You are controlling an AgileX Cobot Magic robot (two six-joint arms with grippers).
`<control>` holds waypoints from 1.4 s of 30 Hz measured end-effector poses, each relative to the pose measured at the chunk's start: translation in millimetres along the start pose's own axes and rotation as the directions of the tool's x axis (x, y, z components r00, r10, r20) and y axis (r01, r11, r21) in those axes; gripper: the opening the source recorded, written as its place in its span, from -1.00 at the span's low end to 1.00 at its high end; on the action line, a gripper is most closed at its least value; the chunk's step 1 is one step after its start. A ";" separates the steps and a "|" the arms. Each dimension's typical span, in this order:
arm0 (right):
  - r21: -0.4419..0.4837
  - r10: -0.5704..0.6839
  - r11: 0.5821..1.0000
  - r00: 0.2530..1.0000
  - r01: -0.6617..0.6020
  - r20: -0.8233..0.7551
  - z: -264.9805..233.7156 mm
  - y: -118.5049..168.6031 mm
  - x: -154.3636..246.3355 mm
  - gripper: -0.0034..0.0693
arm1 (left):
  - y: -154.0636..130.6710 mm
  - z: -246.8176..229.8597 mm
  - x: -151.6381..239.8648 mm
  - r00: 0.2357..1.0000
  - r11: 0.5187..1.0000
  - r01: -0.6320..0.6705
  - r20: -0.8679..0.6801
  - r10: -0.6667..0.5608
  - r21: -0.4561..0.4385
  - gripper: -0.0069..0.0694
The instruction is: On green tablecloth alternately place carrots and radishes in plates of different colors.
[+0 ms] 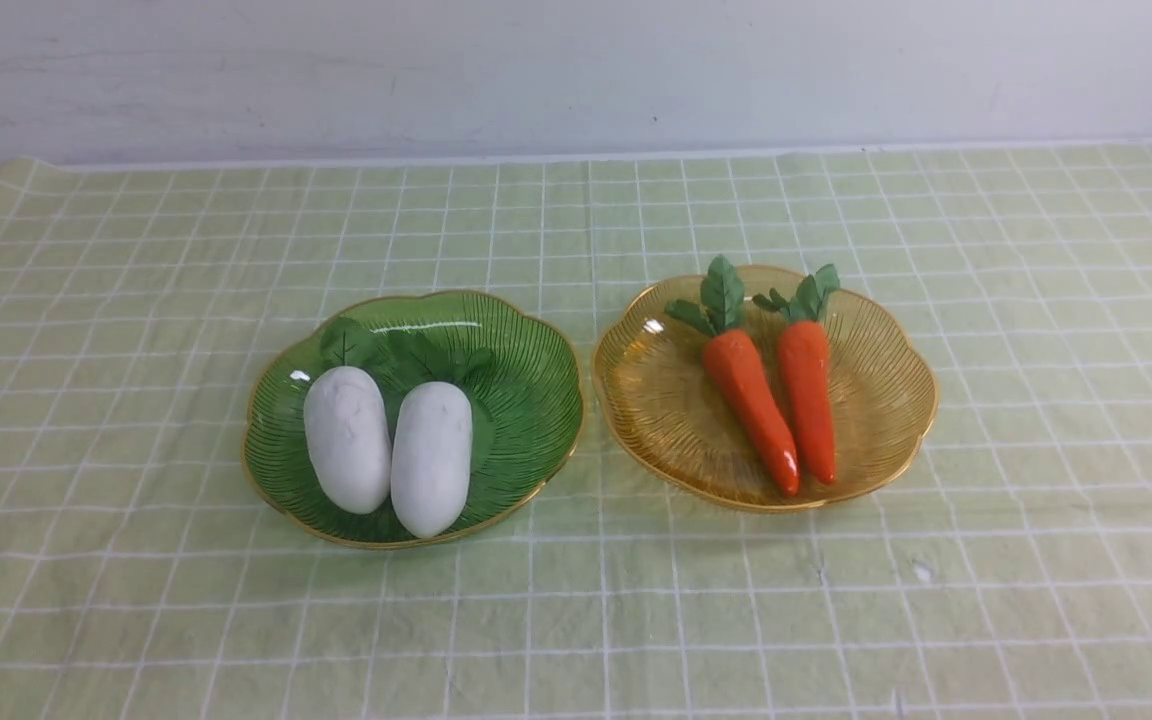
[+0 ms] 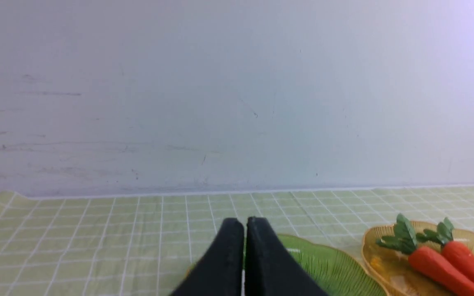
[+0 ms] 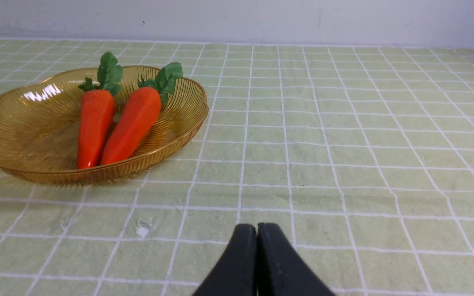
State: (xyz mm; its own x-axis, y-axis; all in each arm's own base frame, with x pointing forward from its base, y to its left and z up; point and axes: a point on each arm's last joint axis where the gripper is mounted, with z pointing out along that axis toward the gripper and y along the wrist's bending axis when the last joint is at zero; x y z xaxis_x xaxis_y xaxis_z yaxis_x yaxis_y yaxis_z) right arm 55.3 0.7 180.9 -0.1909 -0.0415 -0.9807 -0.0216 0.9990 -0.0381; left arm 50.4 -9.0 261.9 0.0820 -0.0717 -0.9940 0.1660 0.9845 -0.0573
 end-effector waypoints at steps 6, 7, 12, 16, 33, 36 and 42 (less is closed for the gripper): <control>0.000 0.000 1.000 1.000 0.000 0.000 0.0 0.0 0.0 -0.95 | 1.5 2.9 23.9 0.998 1.000 0.001 -0.069 -0.001 -0.004 -0.84; 0.000 0.000 1.000 1.000 0.000 0.000 0.0 0.0 0.0 -0.95 | 1.8 3.3 28.8 0.996 1.000 0.001 -0.084 -0.002 -0.005 -0.84; 0.000 0.000 1.000 1.000 0.000 0.000 0.0 0.0 0.0 -0.95 | 3.0 3.6 54.9 0.984 1.000 0.000 -0.180 -0.001 -0.007 -0.84; 0.000 0.000 1.000 1.000 0.000 0.000 0.0 0.0 0.0 -0.95 | 4.3 -1.3 77.4 0.965 0.999 -0.040 -0.258 0.038 -0.001 -0.84; 0.000 0.000 1.000 1.000 0.000 0.000 -0.1 0.0 -0.2 -0.95 | 6.5 -7.1 91.1 0.917 0.996 -0.094 -0.390 0.086 -0.001 -0.84; 0.000 -0.009 1.000 1.000 0.009 0.000 -0.1 0.0 -0.2 -0.95 | 7.9 -7.1 91.0 0.917 0.995 -0.096 -0.391 0.077 -0.028 -0.84; 0.000 -0.011 1.000 1.000 0.011 0.000 -0.1 0.0 -0.2 -0.95 | 9.6 -7.2 90.9 0.918 0.993 -0.099 -0.392 0.068 -0.059 -0.84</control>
State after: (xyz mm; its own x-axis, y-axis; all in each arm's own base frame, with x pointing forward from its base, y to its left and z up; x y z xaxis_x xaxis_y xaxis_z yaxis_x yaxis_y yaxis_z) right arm 55.3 0.7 181.0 -0.1906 -0.0527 -0.9803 -0.0237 0.9985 -0.0491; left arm 52.3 -4.9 170.3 -0.2984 0.0640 -0.9523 0.0987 0.9945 0.0359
